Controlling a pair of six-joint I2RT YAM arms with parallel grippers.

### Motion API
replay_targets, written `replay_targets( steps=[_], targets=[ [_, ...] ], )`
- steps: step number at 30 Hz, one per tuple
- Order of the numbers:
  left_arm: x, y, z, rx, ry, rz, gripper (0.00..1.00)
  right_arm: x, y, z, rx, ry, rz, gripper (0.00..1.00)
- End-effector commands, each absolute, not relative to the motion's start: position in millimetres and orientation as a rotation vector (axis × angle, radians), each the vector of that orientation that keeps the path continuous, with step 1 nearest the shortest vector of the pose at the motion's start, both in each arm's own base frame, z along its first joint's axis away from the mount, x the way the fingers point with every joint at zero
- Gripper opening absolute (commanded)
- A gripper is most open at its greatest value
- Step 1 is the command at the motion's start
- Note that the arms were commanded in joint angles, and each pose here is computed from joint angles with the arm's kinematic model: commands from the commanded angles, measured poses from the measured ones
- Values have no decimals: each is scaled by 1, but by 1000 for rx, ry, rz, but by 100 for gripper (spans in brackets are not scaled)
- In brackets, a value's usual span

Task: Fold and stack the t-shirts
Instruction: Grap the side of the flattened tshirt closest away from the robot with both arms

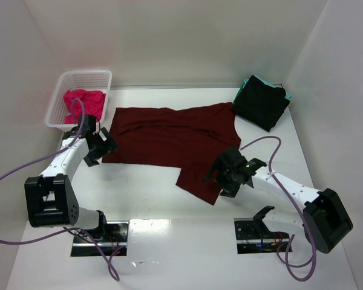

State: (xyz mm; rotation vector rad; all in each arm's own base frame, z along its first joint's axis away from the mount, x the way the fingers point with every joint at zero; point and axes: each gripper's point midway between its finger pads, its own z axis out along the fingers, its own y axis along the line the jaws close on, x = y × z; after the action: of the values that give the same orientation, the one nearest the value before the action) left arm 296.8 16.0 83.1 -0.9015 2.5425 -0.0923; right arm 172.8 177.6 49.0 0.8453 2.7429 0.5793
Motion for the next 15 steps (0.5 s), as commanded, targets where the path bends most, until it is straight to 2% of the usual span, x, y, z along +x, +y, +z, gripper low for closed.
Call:
replay_targets(
  steps=[1, 11, 15],
  targets=[
    [303, 26, 82, -956, 2507, -50, 100, 146, 171, 30, 838, 2836, 467, 99],
    [309, 28, 76, -974, 2512, -37, 100, 128, 159, 11, 805, 2910, 367, 99],
    [310, 29, 72, -980, 2526, -23, 98, 132, 166, 7, 794, 2917, 385, 92]
  ],
)
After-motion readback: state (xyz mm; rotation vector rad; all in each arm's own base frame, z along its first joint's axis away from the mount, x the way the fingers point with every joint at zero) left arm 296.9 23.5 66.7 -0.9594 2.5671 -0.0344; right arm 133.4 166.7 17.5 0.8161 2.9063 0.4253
